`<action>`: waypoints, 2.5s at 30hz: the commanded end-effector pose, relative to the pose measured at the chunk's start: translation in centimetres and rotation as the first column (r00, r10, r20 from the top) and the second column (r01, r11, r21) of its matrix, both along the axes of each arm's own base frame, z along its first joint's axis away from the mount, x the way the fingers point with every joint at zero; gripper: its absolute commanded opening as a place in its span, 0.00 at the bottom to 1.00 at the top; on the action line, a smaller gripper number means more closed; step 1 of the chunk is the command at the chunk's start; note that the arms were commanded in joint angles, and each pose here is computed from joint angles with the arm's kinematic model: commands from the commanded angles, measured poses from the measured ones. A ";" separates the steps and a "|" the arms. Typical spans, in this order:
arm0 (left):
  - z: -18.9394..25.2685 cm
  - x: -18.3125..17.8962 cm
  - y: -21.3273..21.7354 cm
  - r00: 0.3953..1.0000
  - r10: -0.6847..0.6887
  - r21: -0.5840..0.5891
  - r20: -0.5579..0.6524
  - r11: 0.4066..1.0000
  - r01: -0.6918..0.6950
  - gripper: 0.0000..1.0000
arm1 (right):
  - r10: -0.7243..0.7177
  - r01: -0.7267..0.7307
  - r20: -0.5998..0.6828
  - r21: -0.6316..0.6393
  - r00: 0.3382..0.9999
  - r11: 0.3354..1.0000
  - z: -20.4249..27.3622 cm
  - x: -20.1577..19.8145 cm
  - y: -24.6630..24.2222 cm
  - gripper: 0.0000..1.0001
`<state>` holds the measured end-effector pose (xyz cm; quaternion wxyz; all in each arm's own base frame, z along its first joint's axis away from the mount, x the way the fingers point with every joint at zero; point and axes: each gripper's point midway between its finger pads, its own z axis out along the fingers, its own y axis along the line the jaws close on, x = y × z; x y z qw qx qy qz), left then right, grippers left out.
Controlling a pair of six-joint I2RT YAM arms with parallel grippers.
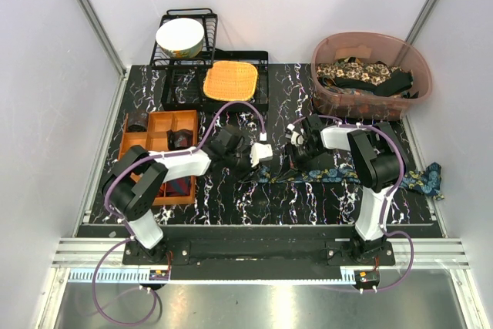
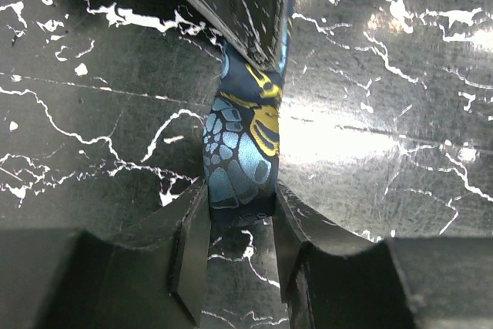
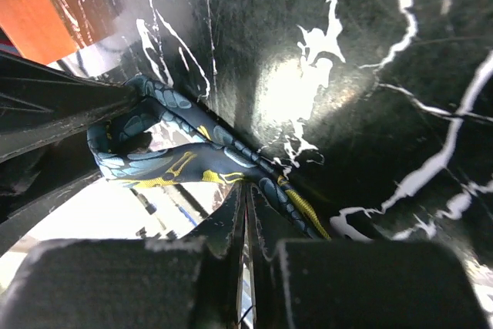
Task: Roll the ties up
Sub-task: Roll the tie at the center of the board.
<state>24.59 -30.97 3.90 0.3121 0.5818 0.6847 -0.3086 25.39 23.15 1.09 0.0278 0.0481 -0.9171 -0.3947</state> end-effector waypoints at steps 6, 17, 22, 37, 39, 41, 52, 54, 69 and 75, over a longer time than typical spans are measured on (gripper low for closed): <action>3.0 1.4 -4.8 0.999 -0.039 -0.109 0.014 0.993 0.040 0.37 | 0.002 -0.002 -0.003 -0.051 1.000 0.999 -1.5 0.0 -0.5 0.07; -0.2 0.1 -5.4 0.998 -0.051 -0.030 -0.037 0.998 0.050 0.36 | 0.004 -0.003 0.021 -0.019 1.000 1.000 -0.5 0.5 0.0 0.09; -1.9 -0.2 -4.2 0.998 -0.033 0.051 -0.061 0.998 0.036 0.36 | 0.017 -0.019 0.057 0.037 0.998 0.999 2.3 0.5 0.4 0.19; -2.7 -0.1 -3.5 0.998 -0.036 0.099 -0.053 0.994 0.042 0.35 | 0.009 -0.011 0.021 0.114 1.000 0.993 5.4 -0.8 0.4 0.41; -2.8 0.0 -3.5 0.998 -0.036 0.101 -0.047 0.994 0.040 0.35 | -0.001 -0.001 0.011 0.121 1.000 0.993 5.1 -0.5 0.7 0.41; -2.8 0.1 -3.4 0.998 -0.035 0.101 -0.049 0.994 0.040 0.35 | -0.006 0.005 0.004 0.136 1.000 0.991 4.9 -0.1 1.0 0.41; -3.0 0.2 -3.4 0.998 -0.034 0.108 -0.045 0.993 0.039 0.35 | -0.020 0.024 -0.027 0.155 0.999 0.988 4.2 0.2 1.4 0.37; -3.1 0.1 -3.4 0.998 -0.034 0.111 -0.048 0.993 0.039 0.35 | -0.018 0.021 -0.021 0.150 1.000 0.989 4.1 0.2 1.4 0.24; 1.4 1.0 -2.2 1.000 0.002 -0.073 0.004 0.997 -0.002 0.65 | -0.061 0.059 -0.052 -0.043 0.997 0.997 -0.6 0.2 -1.7 0.00; 0.9 1.5 -1.5 0.999 -0.011 -0.066 0.053 0.998 0.014 0.71 | -0.065 0.063 -0.071 -0.031 0.995 0.998 -0.8 0.4 -1.6 0.00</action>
